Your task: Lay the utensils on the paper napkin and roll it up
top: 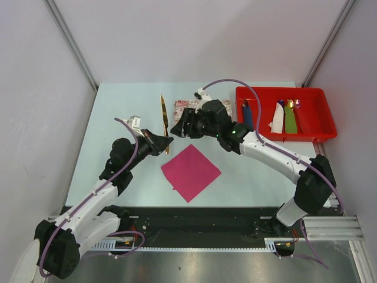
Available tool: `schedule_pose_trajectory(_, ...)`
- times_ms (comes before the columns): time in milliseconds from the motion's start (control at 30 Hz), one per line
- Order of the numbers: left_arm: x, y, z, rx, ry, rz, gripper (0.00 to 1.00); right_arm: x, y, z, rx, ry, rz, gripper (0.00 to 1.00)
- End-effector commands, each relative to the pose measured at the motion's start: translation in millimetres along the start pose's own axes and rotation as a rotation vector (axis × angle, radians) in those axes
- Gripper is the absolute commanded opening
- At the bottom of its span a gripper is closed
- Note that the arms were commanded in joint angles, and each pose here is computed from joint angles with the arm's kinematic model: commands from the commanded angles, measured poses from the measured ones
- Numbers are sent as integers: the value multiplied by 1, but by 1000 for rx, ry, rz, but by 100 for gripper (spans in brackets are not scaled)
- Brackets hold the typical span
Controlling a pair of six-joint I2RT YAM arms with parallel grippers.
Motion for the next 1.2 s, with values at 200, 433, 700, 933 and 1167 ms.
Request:
schedule_pose_trajectory(200, -12, 1, 7, 9, -13, 48, 0, 21, 16, -29, -119, -17, -50, 53)
schedule_pose_trajectory(433, -15, 3, 9, 17, -9, 55, 0, 23, 19, -24, -110, -13, -51, 48)
schedule_pose_trajectory(700, -15, 3, 11, 15, -6, 52, 0, 26, 22, -11, -83, 9, -47, 37)
schedule_pose_trajectory(933, -15, 3, 10, 10, 1, 45, 0, 20, 21, -3, -73, 40, -20, 31)
schedule_pose_trajectory(1167, -15, 3, 10, 5, 4, 41, 0, 22, 21, 3, -60, 47, -17, 32)
Point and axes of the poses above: each gripper's point midway between its finger pads, its own y axis out along the fingers, its own x axis along the line the jaws close on, z = x × y, the point moved 2 cm from there along -y, back along the fingers, and after that the axes turned 11 degrees about -y, right-handed, at the moved point
